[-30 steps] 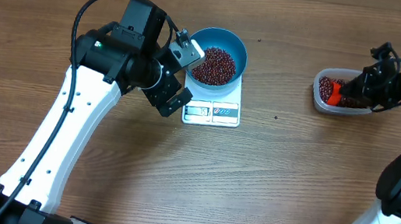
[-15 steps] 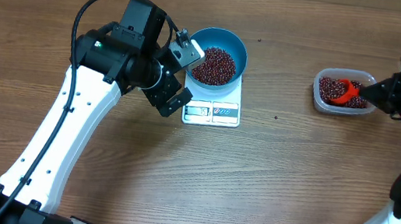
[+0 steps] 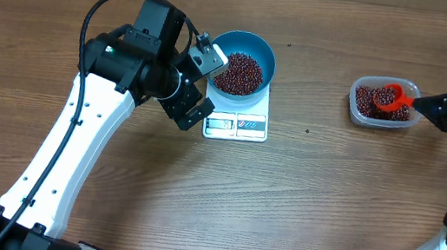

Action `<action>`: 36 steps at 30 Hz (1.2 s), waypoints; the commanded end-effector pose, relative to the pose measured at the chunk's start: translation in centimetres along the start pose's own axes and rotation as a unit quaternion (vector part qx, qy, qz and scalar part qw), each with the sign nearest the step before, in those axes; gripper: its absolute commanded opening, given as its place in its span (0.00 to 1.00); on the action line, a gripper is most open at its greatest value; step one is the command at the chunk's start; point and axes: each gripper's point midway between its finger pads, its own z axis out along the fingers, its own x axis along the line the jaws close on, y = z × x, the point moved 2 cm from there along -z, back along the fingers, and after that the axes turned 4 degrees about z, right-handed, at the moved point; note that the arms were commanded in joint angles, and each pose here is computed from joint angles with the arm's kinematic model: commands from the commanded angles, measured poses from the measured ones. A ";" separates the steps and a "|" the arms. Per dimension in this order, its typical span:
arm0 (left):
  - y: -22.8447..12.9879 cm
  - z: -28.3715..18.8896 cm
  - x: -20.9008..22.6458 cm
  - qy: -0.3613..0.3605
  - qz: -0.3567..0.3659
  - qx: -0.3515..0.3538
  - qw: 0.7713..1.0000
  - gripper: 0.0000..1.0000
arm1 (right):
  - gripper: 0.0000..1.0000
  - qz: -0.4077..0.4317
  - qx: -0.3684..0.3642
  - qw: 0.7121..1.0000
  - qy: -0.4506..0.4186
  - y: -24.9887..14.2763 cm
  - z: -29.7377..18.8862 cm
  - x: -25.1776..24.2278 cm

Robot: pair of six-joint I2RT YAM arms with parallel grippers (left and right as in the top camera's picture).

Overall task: Scoop item into bowl and weigh 150g on scale
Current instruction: 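Dip the red cup into the tub and scoop beans, then carry the filled cup left over the teal bowl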

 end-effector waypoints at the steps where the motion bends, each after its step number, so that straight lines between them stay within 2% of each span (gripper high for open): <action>1: -0.2 0.3 0.1 -0.002 0.005 0.004 1.000 1.00 | 0.04 -0.007 -0.003 0.999 0.033 0.0 0.1 0.7; 8: -0.2 0.3 0.1 -0.002 0.005 0.004 1.000 0.99 | 0.04 -0.030 0.002 0.994 0.104 -0.5 0.5 3.4; 20: -0.2 0.3 0.1 -0.002 0.005 0.004 1.000 1.00 | 0.04 -0.059 0.053 0.981 0.178 -2.3 4.3 9.0; 36: -0.2 0.3 0.1 -0.002 0.005 0.004 1.000 1.00 | 0.04 -0.147 0.144 0.958 0.199 -5.9 9.7 19.3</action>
